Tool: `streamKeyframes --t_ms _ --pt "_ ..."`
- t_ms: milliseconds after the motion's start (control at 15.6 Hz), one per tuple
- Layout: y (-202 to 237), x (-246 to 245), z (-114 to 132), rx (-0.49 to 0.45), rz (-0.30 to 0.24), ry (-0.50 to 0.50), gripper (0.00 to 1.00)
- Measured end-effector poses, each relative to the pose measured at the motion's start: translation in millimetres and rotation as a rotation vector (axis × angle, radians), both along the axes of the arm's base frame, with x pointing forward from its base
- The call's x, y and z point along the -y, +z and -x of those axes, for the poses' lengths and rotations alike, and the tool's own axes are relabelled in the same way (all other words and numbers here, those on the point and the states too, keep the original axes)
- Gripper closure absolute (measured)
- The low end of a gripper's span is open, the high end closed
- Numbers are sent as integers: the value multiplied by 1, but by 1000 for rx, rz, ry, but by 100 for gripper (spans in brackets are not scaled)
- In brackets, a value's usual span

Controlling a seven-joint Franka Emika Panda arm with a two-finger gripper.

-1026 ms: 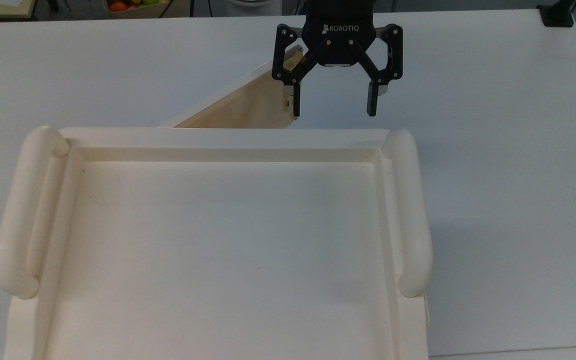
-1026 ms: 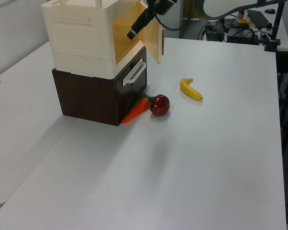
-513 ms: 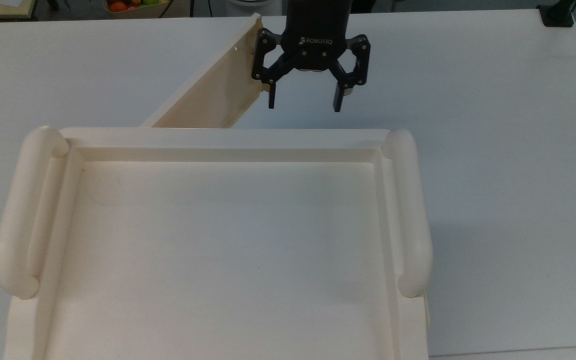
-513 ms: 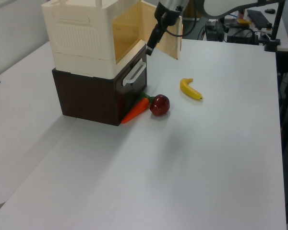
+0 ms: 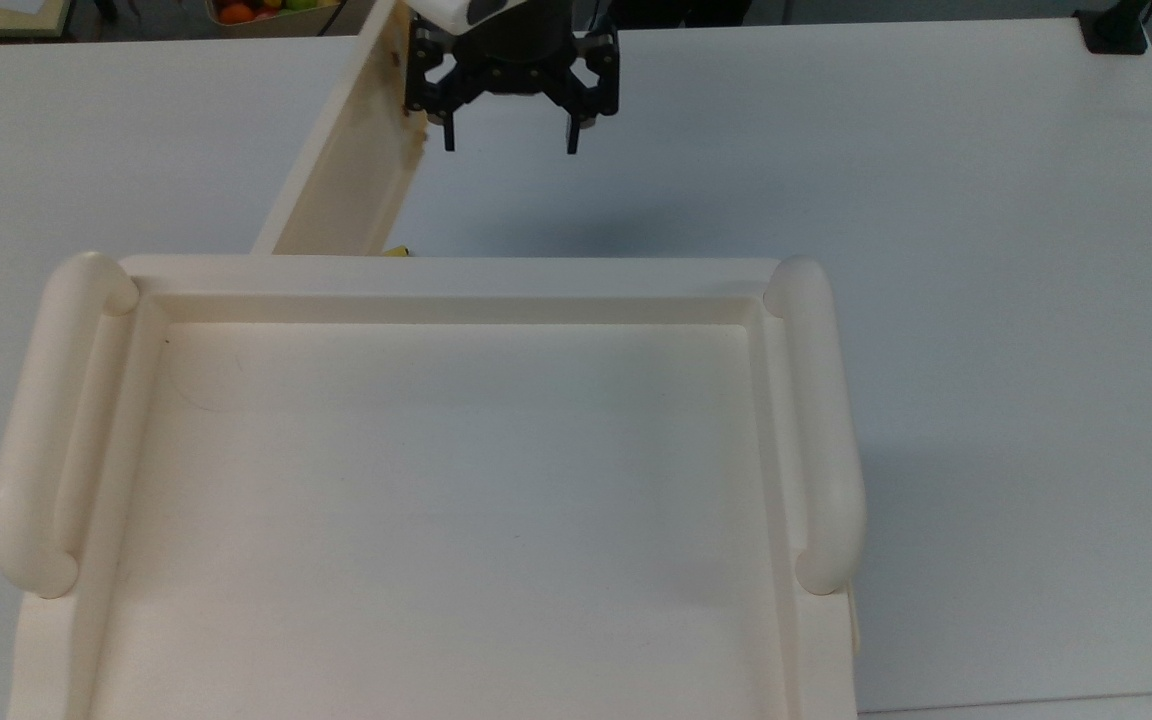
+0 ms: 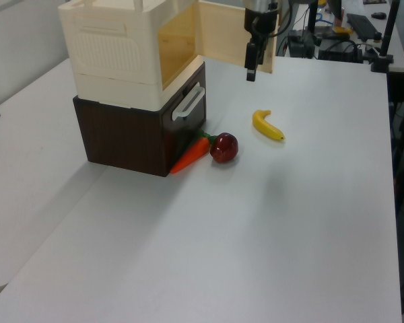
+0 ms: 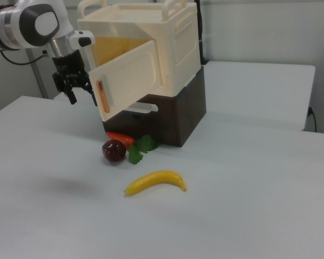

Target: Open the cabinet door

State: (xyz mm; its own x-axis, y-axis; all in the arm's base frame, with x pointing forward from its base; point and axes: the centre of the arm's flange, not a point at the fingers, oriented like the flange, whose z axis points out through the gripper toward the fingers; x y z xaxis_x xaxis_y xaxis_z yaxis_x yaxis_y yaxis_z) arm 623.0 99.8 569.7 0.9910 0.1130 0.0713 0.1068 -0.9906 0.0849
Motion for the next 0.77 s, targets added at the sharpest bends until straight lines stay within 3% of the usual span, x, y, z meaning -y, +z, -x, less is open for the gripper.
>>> streamKeyframes --t_ms 770 --pt "-6 44 31 -60 -18 -65 0"
